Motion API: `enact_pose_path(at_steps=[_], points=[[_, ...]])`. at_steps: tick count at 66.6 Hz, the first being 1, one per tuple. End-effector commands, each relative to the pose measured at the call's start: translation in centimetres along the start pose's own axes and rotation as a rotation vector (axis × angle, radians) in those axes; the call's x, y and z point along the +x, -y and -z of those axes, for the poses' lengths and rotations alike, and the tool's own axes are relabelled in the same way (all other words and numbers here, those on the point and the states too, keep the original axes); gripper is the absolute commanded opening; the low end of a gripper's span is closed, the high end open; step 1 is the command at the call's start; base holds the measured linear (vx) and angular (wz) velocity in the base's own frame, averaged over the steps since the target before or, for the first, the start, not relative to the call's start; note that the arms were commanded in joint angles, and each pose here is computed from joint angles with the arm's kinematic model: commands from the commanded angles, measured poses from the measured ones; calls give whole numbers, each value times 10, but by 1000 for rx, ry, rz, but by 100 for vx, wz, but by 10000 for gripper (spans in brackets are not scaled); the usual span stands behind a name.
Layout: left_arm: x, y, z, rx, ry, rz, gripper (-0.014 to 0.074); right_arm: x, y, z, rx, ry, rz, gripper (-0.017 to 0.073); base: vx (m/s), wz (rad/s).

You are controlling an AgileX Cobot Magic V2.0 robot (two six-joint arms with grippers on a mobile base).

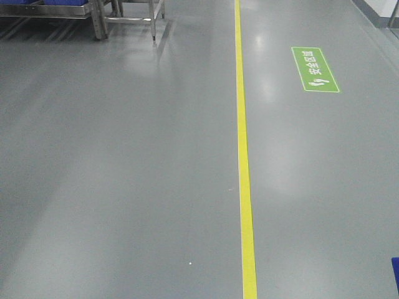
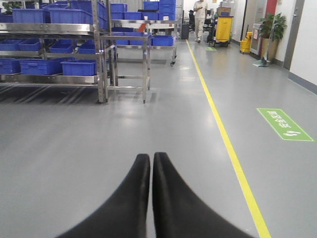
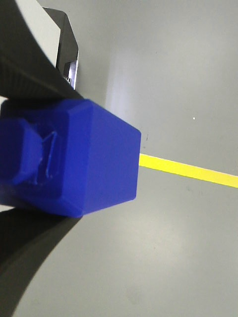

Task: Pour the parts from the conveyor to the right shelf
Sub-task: 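Drive away from the conveyor holding the block in the right gripper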

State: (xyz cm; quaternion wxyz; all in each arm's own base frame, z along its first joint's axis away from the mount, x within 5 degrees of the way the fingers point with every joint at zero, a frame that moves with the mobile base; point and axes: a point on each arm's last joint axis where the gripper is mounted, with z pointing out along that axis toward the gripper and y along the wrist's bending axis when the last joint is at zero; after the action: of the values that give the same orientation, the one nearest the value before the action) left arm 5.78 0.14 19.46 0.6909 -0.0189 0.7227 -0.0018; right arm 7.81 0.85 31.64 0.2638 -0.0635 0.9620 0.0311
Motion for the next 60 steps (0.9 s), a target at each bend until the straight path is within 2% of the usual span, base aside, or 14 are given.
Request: enact_pose_path(at_steps=[1,29,60], points=[[-13,1,0,10,79,16,-6,0,-1,8,-3,11,11,-5,7,-14],[-13,1,0,10,79,16,-6,20,-5,30,13,151,24,-5,16,-13],[-13,1,0,10,79,16,-6,75,-15,66,48,460,55,-5,40,4]])
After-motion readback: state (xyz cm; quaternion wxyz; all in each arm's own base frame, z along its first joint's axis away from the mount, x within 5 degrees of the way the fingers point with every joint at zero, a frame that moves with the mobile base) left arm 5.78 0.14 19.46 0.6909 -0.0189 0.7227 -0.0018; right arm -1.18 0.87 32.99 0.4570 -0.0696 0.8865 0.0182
